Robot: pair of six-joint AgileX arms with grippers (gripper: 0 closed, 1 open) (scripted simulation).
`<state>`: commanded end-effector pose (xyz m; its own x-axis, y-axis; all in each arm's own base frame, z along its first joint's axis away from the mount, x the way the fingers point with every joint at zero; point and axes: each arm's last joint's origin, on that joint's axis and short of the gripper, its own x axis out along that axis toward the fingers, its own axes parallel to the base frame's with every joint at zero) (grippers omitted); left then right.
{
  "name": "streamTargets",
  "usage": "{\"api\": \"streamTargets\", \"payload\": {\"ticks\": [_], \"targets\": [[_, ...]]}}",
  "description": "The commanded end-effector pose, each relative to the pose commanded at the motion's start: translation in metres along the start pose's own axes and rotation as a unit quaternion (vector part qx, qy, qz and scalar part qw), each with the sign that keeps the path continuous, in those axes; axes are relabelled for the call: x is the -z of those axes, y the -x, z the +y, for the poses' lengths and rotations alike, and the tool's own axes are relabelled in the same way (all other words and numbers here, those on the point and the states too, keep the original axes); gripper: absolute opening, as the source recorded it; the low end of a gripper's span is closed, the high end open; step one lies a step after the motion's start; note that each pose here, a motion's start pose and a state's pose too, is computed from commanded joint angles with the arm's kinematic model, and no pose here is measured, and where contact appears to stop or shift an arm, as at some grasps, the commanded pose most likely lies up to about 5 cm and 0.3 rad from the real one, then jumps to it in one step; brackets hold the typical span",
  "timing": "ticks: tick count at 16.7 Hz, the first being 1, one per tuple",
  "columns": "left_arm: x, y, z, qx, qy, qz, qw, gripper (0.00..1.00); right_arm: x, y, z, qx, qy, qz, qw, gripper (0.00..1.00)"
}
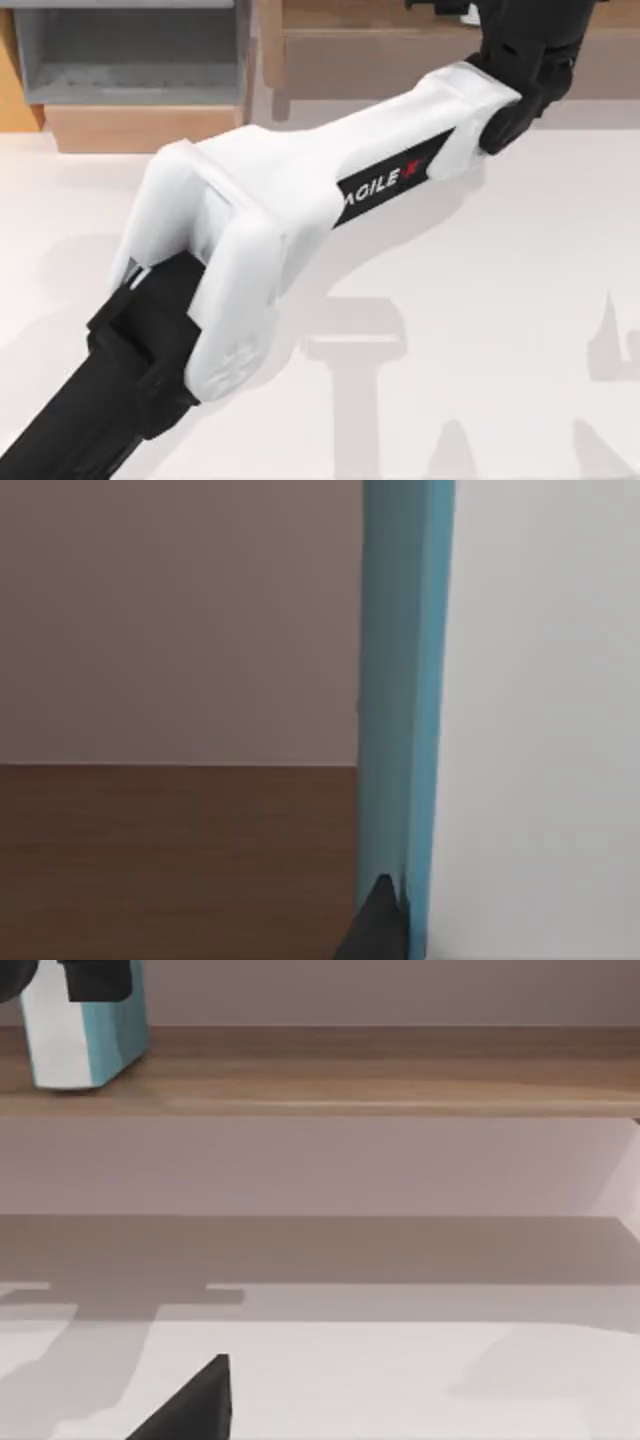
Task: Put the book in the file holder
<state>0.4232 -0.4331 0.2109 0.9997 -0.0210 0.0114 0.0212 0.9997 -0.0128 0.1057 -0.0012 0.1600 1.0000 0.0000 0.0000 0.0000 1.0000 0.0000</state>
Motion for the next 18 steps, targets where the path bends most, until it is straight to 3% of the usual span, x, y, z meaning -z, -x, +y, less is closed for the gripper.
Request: {"api": "streamTargets", "payload": {"ticks": [10, 14, 18], "targets": [[-0.013, -0.001, 0.006, 0.013, 0.005, 0.003, 1.000, 0.00, 0.000, 0.000, 0.000, 0.000, 0.000, 0.000, 1.000, 1.00], [-0.030, -0.001, 0.030, 0.076, 0.027, 0.021, 0.996, 0.00, 0.000, 0.000, 0.000, 0.000, 0.000, 0.000, 1.000, 1.00], [-0.045, 0.012, 0.065, 0.175, 0.045, 0.061, 0.982, 0.00, 0.000, 0.000, 0.000, 0.000, 0.000, 0.000, 1.000, 1.00]]}}
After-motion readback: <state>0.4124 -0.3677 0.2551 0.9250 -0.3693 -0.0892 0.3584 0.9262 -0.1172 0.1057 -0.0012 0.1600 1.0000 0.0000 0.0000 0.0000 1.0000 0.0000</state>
